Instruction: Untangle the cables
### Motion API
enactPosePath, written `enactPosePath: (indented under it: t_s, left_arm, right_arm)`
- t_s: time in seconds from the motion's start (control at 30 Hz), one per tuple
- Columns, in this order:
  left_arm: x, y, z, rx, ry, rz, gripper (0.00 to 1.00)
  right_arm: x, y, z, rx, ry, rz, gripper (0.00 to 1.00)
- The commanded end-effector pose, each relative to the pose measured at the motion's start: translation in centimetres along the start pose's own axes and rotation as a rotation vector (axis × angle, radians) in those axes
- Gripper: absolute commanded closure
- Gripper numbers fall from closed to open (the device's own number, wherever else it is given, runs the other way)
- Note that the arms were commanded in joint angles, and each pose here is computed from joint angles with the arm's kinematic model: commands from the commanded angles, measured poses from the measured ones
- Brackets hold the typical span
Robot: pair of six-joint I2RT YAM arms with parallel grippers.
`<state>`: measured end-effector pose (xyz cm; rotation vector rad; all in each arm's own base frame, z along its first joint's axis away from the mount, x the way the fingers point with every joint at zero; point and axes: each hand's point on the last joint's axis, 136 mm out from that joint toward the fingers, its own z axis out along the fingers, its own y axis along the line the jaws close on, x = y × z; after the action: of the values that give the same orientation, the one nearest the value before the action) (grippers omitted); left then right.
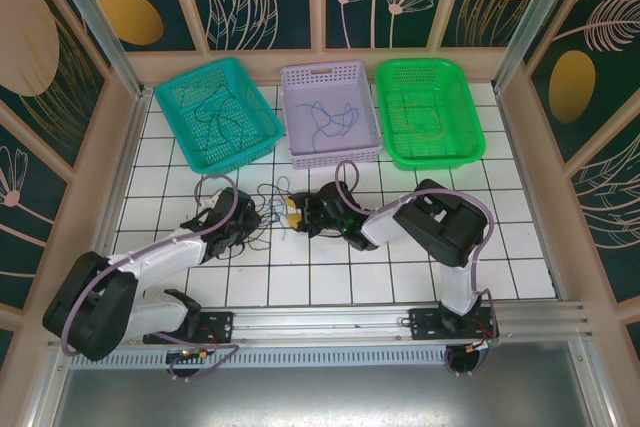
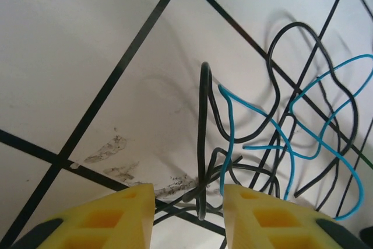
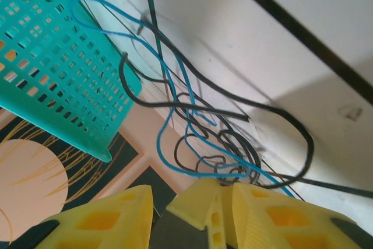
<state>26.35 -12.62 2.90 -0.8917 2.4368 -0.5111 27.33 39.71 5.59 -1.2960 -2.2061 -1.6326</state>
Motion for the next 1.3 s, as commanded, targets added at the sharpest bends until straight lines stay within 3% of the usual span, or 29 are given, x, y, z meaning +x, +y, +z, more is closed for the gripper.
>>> enactPosePath:
  t_s: [0.0, 0.07, 0.2, 0.3, 0.43, 0.53, 0.7, 0.83, 1.0, 1.27]
  left_arm:
    - [-0.4, -1.3, 0.5, 0.025, -0.009, 0.008, 0.66]
    - [-0.5, -1.2, 0.8, 0.012, -0.012, 0.027, 0.73]
    - [-0.9, -1.0, 1.2, -0.015, -0.033, 0.069, 1.00]
    - [-0.8, -1.4, 1.2, 0.005, -0.030, 0.104, 1.00]
    - [-0.6, -2.0, 1.0, 0.019, -0.007, 0.170, 1.00]
    - [-0.5, -2.1, 0.9, 0.019, 0.007, 0.202, 1.00]
    - [-0.3, -2.4, 1.0, 0.026, 0.015, 0.216, 1.00]
    - [-0.4, -2.9, 1.1, 0.030, 0.021, 0.218, 1.00]
    - [-0.5, -3.2, 1.0, 0.032, 0.019, 0.221, 1.00]
    - [-0.5, -3.5, 0.9, 0.036, 0.018, 0.221, 1.00]
  right_arm:
    - [-3.2, -2.5, 0.3, 0.094, -0.101, 0.161, 0.62]
    - [-3.0, -2.0, -0.1, 0.132, -0.110, 0.045, 0.62]
    - [-2.9, -1.1, -1.8, 0.202, -0.169, -0.183, 0.57]
    - [-2.7, 0.8, -2.0, 0.234, -0.157, -0.413, 0.54]
    - [-1.3, 4.2, -1.6, 0.283, -0.164, -0.879, 0.50]
    - [0.1, 4.6, -1.7, 0.293, -0.125, -1.082, 0.48]
    - [0.7, 3.2, -0.6, 0.340, -0.027, -1.165, 0.49]
    - [1.1, 2.8, 0.7, 0.346, 0.013, -1.201, 0.60]
    - [1.0, 2.4, 1.8, 0.364, 0.032, -1.199, 0.70]
    - [0.4, 2.0, 2.3, 0.401, 0.022, -1.193, 0.74]
